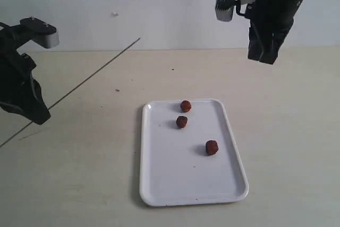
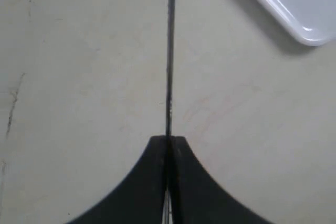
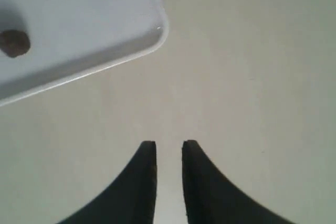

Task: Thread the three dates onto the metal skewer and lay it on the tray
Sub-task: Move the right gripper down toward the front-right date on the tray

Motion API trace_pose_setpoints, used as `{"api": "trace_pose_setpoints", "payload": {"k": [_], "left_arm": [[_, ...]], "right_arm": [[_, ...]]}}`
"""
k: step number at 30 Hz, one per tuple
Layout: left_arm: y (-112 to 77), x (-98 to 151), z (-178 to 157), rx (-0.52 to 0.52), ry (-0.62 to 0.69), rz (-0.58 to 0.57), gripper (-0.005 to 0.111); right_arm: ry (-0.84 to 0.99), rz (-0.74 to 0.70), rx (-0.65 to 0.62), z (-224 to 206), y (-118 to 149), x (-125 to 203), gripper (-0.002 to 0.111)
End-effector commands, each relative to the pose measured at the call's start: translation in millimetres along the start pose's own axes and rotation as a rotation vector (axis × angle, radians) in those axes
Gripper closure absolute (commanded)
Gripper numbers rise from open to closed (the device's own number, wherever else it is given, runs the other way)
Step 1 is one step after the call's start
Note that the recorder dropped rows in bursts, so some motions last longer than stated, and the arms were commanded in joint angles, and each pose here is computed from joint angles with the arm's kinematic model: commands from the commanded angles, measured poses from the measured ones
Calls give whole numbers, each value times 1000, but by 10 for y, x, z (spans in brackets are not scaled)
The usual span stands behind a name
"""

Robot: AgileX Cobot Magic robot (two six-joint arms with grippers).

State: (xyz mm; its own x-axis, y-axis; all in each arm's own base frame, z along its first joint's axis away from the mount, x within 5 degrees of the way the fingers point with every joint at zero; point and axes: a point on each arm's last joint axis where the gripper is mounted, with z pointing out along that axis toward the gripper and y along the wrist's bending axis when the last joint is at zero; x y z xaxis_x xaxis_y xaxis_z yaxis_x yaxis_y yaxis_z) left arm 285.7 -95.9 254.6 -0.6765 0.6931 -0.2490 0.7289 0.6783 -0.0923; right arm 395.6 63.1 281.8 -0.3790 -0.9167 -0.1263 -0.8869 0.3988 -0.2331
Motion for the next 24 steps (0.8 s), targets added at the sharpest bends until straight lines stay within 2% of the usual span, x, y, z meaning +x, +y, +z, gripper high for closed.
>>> {"api": "trace_pose_setpoints", "payload": {"k": [1,3,7,9,13,17,21,24], "left_arm": [[8,16,54,-10,-23,-10,107],[19,13,72,-23,-37,-10,107],[24,9,76,-29,-45,-10,107],[23,8,76,-27,-46,-12,107],[24,-4,75,-29,-58,-16,107],[20,-24,74,-23,-81,-27,107],[17,-26,74,-21,-83,-30,107],[13,-16,81,-16,-76,-30,107]], "right_arm": [[45,-70,-78,133,104,6,87],[56,-85,-107,177,199,11,85],[106,-174,-201,350,446,127,70],[127,-177,-237,423,544,192,68],[123,-239,-290,541,815,105,68],[37,-308,-233,582,975,-151,64],[-29,-396,-134,677,1024,-377,57],[-47,-416,-112,807,1047,-465,56]]}}
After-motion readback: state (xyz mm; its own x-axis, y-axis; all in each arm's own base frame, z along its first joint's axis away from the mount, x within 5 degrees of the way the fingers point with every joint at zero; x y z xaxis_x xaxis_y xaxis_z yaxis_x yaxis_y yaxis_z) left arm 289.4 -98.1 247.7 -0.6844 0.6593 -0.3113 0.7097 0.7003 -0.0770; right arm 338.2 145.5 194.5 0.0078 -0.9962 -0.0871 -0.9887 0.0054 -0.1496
